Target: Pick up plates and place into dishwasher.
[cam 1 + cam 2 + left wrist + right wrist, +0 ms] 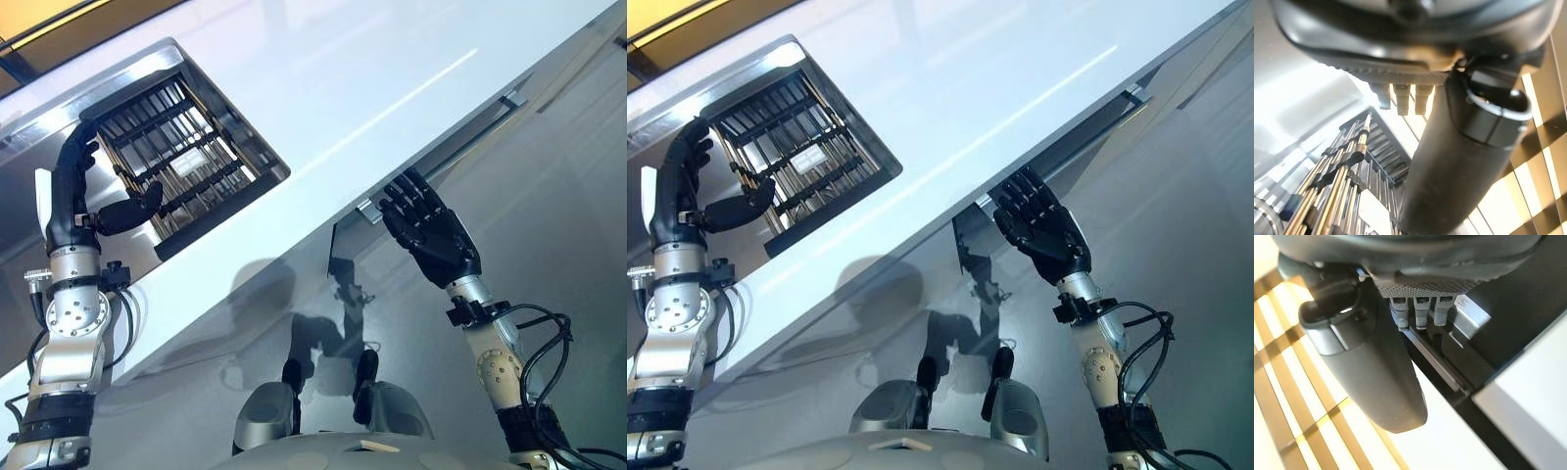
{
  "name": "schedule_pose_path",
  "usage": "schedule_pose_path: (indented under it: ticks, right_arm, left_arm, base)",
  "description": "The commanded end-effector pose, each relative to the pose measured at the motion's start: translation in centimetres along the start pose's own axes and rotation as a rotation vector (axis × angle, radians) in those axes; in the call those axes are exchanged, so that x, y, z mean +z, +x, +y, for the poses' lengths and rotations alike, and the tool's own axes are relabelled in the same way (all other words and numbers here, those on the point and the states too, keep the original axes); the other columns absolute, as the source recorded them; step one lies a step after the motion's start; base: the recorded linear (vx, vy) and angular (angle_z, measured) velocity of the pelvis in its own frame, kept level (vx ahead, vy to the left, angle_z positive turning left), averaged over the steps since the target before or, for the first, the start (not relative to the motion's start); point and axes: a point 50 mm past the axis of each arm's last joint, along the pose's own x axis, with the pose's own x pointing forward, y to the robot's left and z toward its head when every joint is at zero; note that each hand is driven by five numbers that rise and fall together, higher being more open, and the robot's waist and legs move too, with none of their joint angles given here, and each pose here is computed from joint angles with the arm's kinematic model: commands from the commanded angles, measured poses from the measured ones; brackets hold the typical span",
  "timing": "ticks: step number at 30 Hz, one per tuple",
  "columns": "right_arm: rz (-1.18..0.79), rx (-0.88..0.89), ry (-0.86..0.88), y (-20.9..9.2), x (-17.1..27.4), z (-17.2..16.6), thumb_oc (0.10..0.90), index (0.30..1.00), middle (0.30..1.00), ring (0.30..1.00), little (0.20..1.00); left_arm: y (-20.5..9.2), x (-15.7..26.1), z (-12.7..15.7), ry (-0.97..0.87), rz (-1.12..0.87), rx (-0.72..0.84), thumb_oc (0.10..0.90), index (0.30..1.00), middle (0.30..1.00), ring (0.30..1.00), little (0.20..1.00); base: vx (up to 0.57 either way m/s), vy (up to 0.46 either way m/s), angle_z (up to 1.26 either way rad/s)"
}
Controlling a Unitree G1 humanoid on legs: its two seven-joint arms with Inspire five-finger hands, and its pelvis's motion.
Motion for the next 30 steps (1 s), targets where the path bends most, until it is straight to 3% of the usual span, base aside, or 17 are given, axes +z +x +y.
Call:
schedule_pose_path:
  ticks: [1,5,10,20,30]
  right_arm:
    - [-0.409,-0.049,-0.17,0.6,7.0,0.1,0.8,0.9,0.9,0.9,0.9]
    - [-0.288,-0.405,-0.258,-1.0,5.7,-3.9,0.8,0.9,0.9,0.9,0.9]
    - [0.091,-0.718,-0.351,-4.2,0.5,-8.5,0.8,0.9,0.9,0.9,0.9]
    - [0.666,-0.848,-0.358,-10.2,-9.1,-9.4,0.8,0.9,0.9,0.9,0.9]
    - [1.068,-0.786,-0.349,-16.1,-13.7,-9.0,0.8,0.9,0.9,0.9,0.9]
  left_arm:
    - [-0.6,1.2,0.4,-0.04,-0.119,0.045,0.8,0.9,0.9,0.9,0.9]
    - [-0.7,0.9,0.3,-0.103,-0.111,0.059,0.8,0.9,0.9,0.9,0.9]
    - [-0.7,0.7,-0.9,-0.237,-0.077,0.047,0.8,0.9,0.9,0.9,0.9]
    - [0.2,1.2,-2.9,-0.359,-0.054,0.029,0.8,0.9,0.9,0.9,0.9]
    - [1.2,1.9,-3.9,-0.41,-0.044,0.006,0.8,0.9,0.9,0.9,0.9]
  base:
    - [-0.03,0.017,-0.09]
    - [-0.04,0.042,-0.06]
    - [-0.03,0.04,-0.09]
    - [-0.02,0.011,-0.05]
    - [0.0,0.001,-0.01]
